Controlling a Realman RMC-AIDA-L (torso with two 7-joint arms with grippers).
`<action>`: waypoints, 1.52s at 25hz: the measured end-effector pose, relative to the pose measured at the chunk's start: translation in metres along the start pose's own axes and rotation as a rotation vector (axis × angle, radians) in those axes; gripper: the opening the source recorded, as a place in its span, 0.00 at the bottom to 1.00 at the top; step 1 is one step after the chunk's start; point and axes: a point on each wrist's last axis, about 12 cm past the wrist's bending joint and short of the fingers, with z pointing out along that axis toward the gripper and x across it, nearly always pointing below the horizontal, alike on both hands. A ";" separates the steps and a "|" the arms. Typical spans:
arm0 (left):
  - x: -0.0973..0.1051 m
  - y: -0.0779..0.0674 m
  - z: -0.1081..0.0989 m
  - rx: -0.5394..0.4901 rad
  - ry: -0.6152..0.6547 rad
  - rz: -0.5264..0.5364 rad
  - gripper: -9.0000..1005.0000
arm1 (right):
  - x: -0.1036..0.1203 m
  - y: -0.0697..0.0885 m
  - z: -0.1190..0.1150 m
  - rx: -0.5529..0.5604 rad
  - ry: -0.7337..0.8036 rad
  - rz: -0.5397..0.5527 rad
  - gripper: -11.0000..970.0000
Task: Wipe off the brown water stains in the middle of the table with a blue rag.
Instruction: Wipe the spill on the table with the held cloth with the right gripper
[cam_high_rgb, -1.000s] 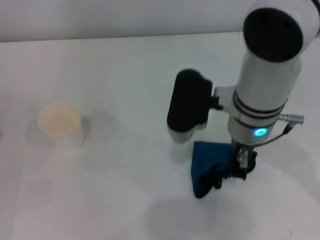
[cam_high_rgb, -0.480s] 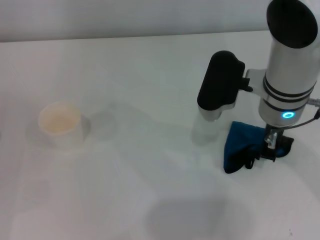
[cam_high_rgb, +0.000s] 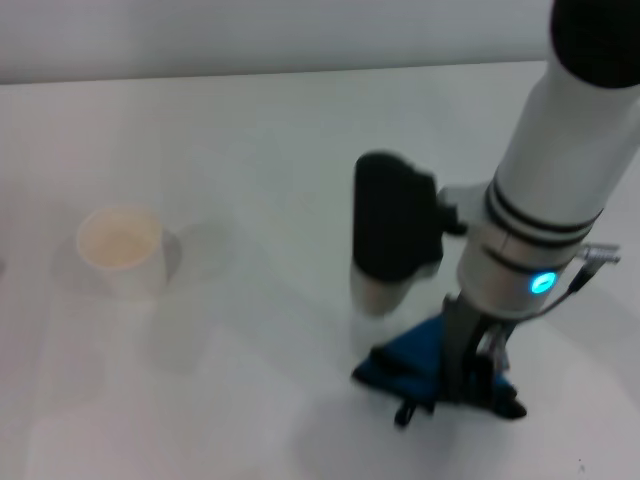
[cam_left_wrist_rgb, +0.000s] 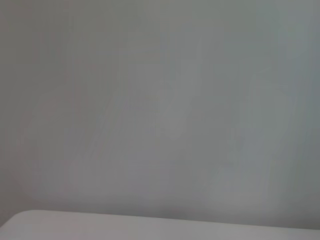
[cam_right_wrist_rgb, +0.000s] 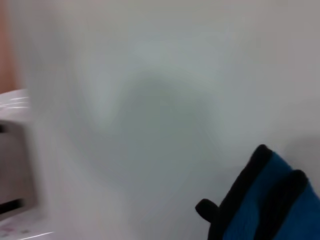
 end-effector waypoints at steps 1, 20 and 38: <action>0.000 0.000 0.000 0.000 0.000 0.000 0.88 | -0.003 0.005 0.002 -0.023 0.001 -0.033 0.14; 0.000 -0.001 0.002 0.001 0.004 0.000 0.88 | 0.012 -0.028 -0.014 0.135 -0.015 0.093 0.14; -0.002 0.000 0.006 0.001 0.000 0.002 0.87 | 0.059 -0.094 -0.004 0.399 -0.020 0.428 0.14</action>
